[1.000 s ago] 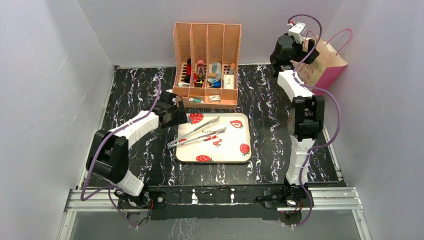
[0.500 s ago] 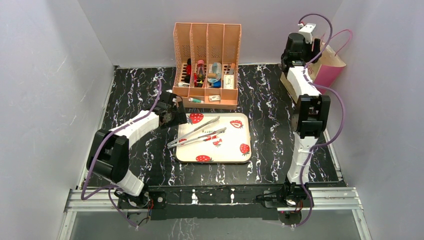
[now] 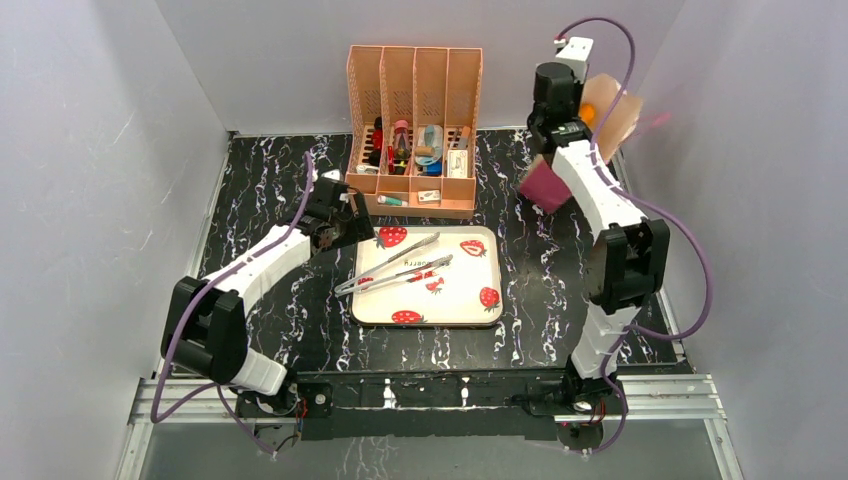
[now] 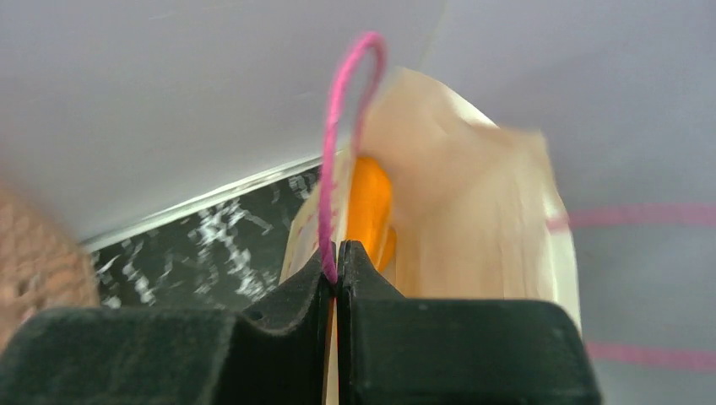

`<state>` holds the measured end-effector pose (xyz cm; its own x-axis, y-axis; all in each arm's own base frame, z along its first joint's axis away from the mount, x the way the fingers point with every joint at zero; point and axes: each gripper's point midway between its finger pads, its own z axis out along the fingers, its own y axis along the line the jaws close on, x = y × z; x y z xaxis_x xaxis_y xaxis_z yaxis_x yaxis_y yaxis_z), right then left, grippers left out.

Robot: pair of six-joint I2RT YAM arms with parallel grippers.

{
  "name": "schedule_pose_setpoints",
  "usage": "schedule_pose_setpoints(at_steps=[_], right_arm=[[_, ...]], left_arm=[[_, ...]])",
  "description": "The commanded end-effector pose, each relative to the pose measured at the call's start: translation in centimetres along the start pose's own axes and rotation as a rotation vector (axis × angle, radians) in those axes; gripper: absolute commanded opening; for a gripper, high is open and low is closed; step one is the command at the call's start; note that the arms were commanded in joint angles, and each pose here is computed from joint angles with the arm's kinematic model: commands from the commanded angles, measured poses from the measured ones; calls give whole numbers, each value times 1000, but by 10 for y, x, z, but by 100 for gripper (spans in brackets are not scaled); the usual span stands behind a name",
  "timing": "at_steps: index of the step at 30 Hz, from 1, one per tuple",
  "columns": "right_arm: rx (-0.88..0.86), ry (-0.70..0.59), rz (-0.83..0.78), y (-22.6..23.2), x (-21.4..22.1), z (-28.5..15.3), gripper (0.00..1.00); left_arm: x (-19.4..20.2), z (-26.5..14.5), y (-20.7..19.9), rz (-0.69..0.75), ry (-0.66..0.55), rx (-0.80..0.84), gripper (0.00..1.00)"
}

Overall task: Take the fake bread out of the paper bag
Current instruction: Pick up the paper bag from the corner of the board.

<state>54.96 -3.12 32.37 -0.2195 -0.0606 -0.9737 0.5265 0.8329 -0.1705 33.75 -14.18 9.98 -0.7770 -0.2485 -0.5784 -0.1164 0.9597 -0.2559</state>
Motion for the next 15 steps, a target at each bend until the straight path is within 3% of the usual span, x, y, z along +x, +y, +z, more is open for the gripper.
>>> schedule_pose_setpoints(at_steps=[1, 6, 15], right_arm=[[-93, -78, 126, 6, -44, -42, 0], [-163, -146, 205, 1, -87, -94, 0], [-303, -262, 284, 6, -141, -190, 0]], left_arm=[[-18, -15, -19, -18, -66, 72, 74], [-30, -27, -32, -18, -103, 111, 74], [-43, -54, -19, -74, -210, 82, 74]])
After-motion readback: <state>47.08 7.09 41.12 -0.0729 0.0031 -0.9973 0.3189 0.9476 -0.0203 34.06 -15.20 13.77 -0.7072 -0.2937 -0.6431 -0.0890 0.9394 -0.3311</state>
